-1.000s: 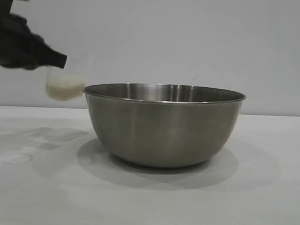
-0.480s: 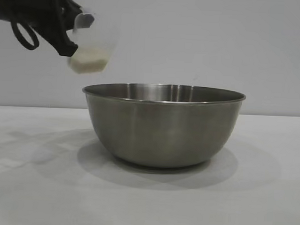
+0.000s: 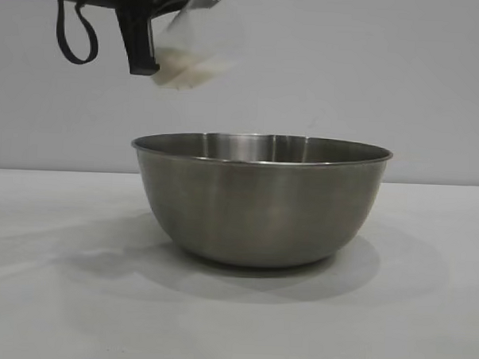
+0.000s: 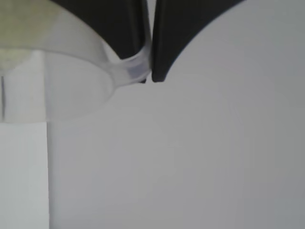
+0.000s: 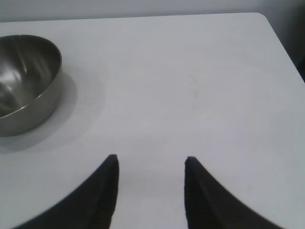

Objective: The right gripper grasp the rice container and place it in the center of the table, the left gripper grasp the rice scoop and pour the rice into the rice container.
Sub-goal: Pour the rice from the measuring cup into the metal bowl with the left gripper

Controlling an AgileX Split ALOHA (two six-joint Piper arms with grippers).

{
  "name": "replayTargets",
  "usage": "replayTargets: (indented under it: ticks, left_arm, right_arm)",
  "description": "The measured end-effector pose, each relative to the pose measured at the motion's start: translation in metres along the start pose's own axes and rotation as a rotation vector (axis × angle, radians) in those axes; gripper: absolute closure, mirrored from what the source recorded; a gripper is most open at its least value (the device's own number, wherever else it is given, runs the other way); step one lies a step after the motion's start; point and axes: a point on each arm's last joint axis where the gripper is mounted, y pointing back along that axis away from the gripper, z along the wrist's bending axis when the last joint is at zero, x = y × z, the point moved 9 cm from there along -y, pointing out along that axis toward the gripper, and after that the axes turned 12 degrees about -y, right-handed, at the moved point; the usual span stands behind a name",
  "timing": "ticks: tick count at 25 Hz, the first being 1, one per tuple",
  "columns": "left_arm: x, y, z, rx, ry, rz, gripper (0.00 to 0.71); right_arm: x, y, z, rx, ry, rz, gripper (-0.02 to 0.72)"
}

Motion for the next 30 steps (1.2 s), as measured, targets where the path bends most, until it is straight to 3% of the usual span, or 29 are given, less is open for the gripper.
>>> replayTargets:
  ticks: [6,12,18,23,30]
  left_arm:
    - [-0.024,-0.006,0.001,0.002,-0.198,-0.092,0.710]
    - [-0.023,-0.011,-0.005,0.056,-0.418,-0.118,0.710]
    - [-0.021,-0.014,-0.002,0.054,-0.492,-0.124,0.710]
    - [-0.024,-0.018,-0.008,0.099,-0.579,-0.163,0.710]
    - [-0.034,-0.026,-0.001,0.083,-0.646,-0.201,0.710]
  right_arm:
    - [0.000,0.000,0.000,0.000,0.000,0.000,0.434]
    - [0.000,0.000,0.000,0.000,0.000,0.000,0.434]
    - [0.000,0.000,0.000,0.000,0.000,0.000,0.434]
    - [0.000,0.000,0.000,0.000,0.000,0.000,0.434]
    - [0.000,0.000,0.000,0.000,0.000,0.000,0.434]
